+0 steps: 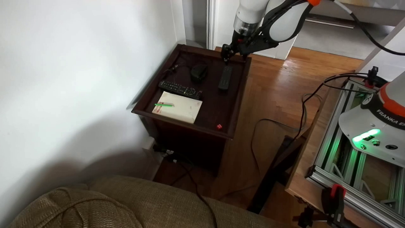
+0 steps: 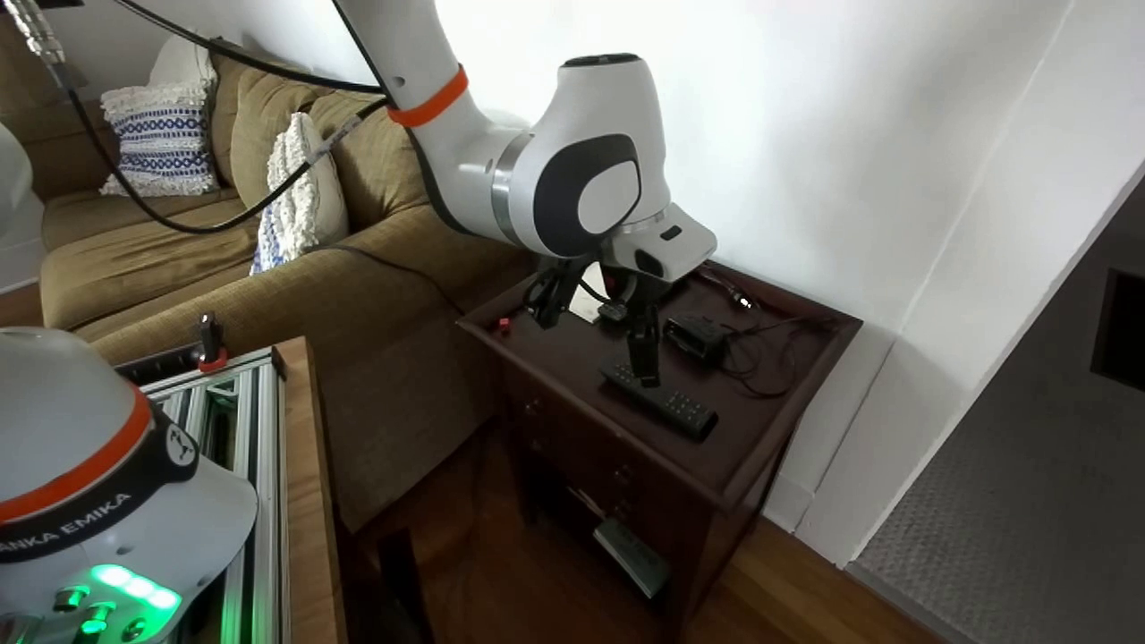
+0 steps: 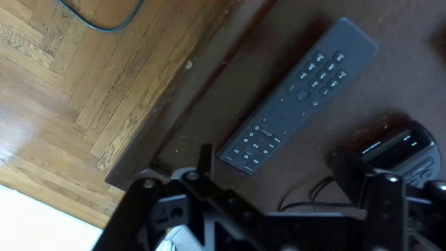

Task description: Push a button on the gray remote control

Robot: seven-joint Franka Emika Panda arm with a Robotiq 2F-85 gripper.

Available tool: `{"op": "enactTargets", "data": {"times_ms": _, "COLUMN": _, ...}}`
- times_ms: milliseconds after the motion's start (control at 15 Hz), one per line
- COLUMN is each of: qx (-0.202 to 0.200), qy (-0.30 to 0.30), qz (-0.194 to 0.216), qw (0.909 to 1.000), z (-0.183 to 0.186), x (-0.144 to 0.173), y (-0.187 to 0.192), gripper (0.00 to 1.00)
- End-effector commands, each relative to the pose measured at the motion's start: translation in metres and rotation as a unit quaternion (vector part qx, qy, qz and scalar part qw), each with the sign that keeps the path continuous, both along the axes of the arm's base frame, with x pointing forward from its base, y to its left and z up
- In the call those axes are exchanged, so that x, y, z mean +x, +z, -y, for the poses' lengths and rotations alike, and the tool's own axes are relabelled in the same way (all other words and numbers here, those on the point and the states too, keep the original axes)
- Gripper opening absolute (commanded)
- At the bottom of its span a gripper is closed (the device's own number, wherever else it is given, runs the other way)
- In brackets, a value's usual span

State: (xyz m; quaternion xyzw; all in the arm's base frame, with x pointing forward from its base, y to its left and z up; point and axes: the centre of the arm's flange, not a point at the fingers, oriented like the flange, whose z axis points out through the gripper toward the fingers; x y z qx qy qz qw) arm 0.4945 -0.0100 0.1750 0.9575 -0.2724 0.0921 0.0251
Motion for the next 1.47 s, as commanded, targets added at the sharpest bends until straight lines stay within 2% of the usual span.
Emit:
{"op": "enactTargets", "data": {"times_ms": 0, "qx": 0.008, "qy": -0.041, "qz": 0.022, "qw": 0.9989, "z": 0.015, "x": 0.018, "y": -0.023, "gripper": 0.58}}
{"op": "enactTargets", "data": {"times_ms": 400, "qx": 0.008, "qy": -0.092, "qz": 0.033, "qw": 0.9952, "z": 0.034, "x": 0.029, "y": -0.041, "gripper": 0.11}}
{"op": "enactTargets", "data": {"times_ms": 533, "qx": 0.006, "qy": -0.097, "qz": 0.026, "qw": 0.9949, "z": 0.033, "x": 0.029, "y": -0.047, "gripper": 0.01}}
{"op": "enactTargets", "data": {"times_ms": 1400, "qx": -0.029, "qy": -0.125, "qz": 0.029, "qw": 0.9913, "z": 0.022, "x": 0.036, "y": -0.068, "gripper": 0.00}}
